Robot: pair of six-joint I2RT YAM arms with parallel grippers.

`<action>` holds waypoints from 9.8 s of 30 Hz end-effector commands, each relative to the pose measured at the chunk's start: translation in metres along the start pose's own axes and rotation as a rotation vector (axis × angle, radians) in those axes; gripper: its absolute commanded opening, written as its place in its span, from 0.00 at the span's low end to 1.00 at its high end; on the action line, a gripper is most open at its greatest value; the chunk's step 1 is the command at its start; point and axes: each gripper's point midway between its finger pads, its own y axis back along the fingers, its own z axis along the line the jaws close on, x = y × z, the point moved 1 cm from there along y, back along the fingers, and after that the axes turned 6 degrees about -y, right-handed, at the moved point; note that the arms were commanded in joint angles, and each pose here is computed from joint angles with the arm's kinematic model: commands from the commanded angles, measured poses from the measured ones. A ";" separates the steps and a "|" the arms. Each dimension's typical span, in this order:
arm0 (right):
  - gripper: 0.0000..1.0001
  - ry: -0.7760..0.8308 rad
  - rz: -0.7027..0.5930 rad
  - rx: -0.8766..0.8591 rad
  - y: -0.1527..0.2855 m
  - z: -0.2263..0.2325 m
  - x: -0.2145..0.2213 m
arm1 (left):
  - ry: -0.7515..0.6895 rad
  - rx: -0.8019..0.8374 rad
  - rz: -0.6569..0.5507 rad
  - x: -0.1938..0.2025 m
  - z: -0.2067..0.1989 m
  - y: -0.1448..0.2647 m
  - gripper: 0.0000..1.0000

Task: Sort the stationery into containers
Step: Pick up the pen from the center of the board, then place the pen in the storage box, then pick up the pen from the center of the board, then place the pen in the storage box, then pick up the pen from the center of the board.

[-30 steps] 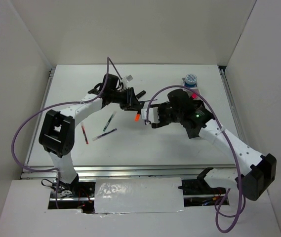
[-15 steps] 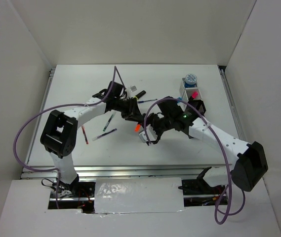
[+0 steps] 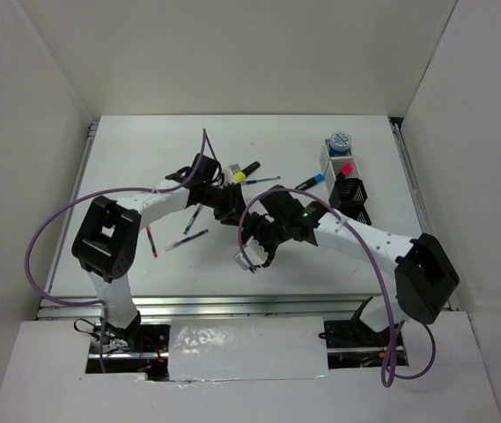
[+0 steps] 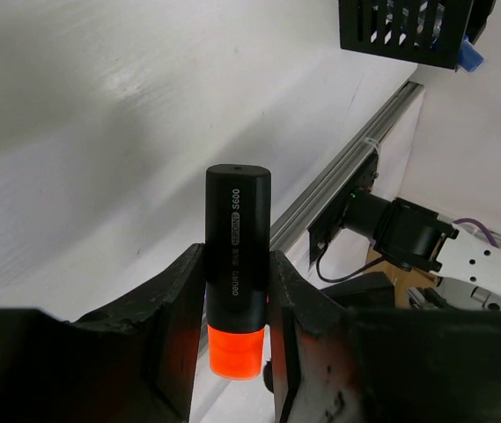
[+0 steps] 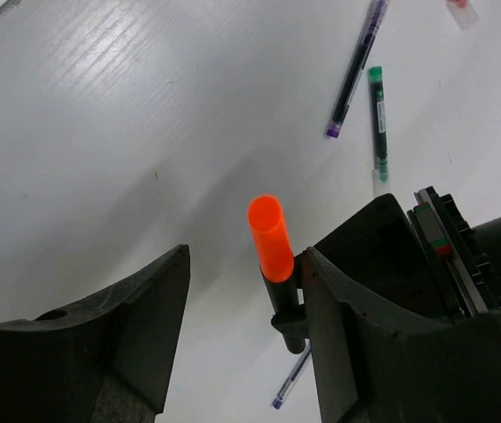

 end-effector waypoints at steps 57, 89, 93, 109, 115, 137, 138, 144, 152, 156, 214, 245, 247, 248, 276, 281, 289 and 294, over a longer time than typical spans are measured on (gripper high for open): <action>0.00 -1.423 -0.304 1.437 0.314 -0.074 0.268 | -0.862 -0.484 -0.474 -0.205 -0.012 0.042 0.85; 0.52 -1.549 -0.308 1.275 0.254 -0.043 0.289 | -0.860 -0.625 -0.307 -0.227 0.061 -0.009 0.90; 0.52 -1.554 -0.349 1.277 0.268 -0.051 0.279 | -0.874 -0.644 -0.278 -0.229 0.068 -0.015 0.88; 0.53 -1.408 -0.417 1.216 0.298 -0.069 0.205 | -0.877 -0.634 -0.175 -0.224 0.106 -0.055 0.75; 0.53 -1.365 -0.409 1.195 0.296 -0.071 0.190 | -0.801 -0.587 -0.136 -0.212 0.116 -0.066 0.62; 0.53 -0.803 -0.169 0.932 0.243 -0.076 0.099 | -0.476 -0.437 -0.591 -0.237 -0.042 0.066 0.00; 0.53 -0.771 -0.157 0.909 0.234 -0.072 0.095 | -0.434 -0.432 -0.577 -0.229 -0.043 0.065 0.00; 0.53 -0.460 -0.109 0.775 0.192 -0.064 0.049 | -0.261 -0.286 -0.376 -0.154 -0.039 0.040 0.02; 0.52 -0.263 -0.158 0.518 0.129 -0.031 -0.003 | -0.115 -0.146 -0.194 -0.070 -0.041 0.015 0.00; 0.52 -0.199 -0.203 0.432 0.098 -0.016 -0.025 | -0.065 -0.110 -0.152 -0.053 -0.039 0.009 0.00; 0.02 -0.017 -0.044 0.446 0.037 -0.044 0.030 | -0.123 -0.004 -0.088 -0.025 -0.069 0.005 0.99; 0.00 -1.260 -0.394 1.460 0.322 -0.096 0.218 | -0.914 -0.047 -0.585 -0.151 -0.109 0.057 0.99; 0.00 -1.252 -0.373 1.489 0.324 -0.092 0.228 | -0.943 -0.062 -0.575 -0.151 -0.106 0.050 0.99; 0.00 -1.238 -0.363 1.505 0.327 -0.091 0.231 | -0.948 -0.070 -0.559 -0.151 -0.105 0.045 0.99; 0.66 -1.472 -0.345 1.514 0.288 -0.057 0.280 | -1.083 -0.179 -0.361 -0.159 -0.055 -0.098 0.98; 0.67 -1.489 -0.399 1.527 0.310 -0.062 0.270 | -1.086 -0.200 -0.331 -0.156 -0.042 -0.122 0.96; 0.67 -1.525 -0.460 1.499 0.331 -0.055 0.251 | -1.092 -0.214 -0.307 -0.160 -0.028 -0.153 0.88; 0.66 -1.519 -0.448 1.485 0.331 -0.049 0.245 | -1.076 -0.250 -0.327 -0.172 -0.018 -0.165 0.84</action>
